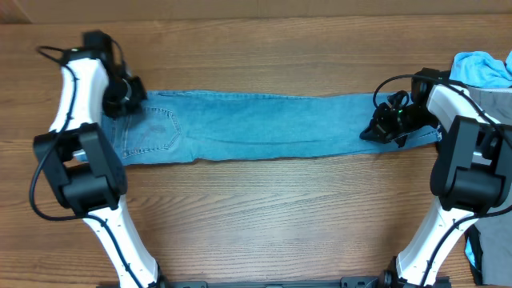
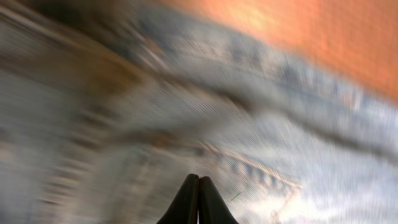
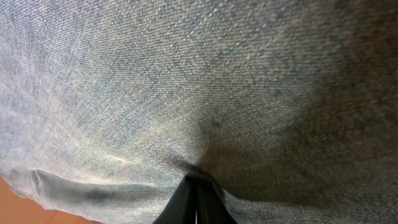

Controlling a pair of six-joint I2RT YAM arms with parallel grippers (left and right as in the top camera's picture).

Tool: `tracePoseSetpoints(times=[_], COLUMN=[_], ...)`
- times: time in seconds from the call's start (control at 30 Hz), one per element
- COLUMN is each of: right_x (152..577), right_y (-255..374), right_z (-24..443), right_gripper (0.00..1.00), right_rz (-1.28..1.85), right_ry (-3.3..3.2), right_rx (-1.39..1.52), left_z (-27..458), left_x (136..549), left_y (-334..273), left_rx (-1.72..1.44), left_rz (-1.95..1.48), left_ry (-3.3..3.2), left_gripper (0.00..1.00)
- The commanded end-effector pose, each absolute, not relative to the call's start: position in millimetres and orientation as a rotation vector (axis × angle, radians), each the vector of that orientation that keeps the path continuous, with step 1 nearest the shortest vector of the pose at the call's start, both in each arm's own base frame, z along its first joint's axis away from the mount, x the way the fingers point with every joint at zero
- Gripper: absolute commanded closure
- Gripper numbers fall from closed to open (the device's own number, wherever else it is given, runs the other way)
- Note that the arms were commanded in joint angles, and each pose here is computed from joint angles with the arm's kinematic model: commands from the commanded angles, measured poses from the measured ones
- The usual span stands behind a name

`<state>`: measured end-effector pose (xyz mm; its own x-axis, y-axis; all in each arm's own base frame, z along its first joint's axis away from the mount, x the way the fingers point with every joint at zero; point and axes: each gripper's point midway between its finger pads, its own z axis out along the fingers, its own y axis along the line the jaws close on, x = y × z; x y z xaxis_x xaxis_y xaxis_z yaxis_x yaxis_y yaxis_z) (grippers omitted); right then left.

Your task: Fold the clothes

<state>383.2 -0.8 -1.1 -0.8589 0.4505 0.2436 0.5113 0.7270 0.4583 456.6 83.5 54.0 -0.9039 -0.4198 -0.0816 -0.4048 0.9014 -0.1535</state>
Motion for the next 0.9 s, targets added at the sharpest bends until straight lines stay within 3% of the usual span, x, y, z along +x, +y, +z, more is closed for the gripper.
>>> tracePoseSetpoints(times=[0.0,0.27,0.4,0.67,0.87], right_x=[364,364,362,361,363], right_y=[-33,-30,-30,-35,-35], right_z=[-38,-39,-39,-41,-41], right_gripper=[0.96,0.96,0.96,0.96,0.96], right_rz=[-0.489,-0.487,-0.484,-0.436,-0.438], right_ry=[-2.826,-2.829,-2.824,-2.838,-2.845], right_rx=[-0.809,-0.797,-0.791,-0.790,-0.791], left_z=[55,3,-15,-17,-9], left_x=[460,438,412,381,383], left_y=[109,127,162,228,242], left_rx=[-0.772,-0.810,-0.993,-1.270,-1.245], left_rz=[-0.140,0.008,0.234,0.163,0.033], left_ry=[2.896,2.923,2.886,2.781,2.761], left_gripper=[0.96,0.96,0.96,0.96,0.96])
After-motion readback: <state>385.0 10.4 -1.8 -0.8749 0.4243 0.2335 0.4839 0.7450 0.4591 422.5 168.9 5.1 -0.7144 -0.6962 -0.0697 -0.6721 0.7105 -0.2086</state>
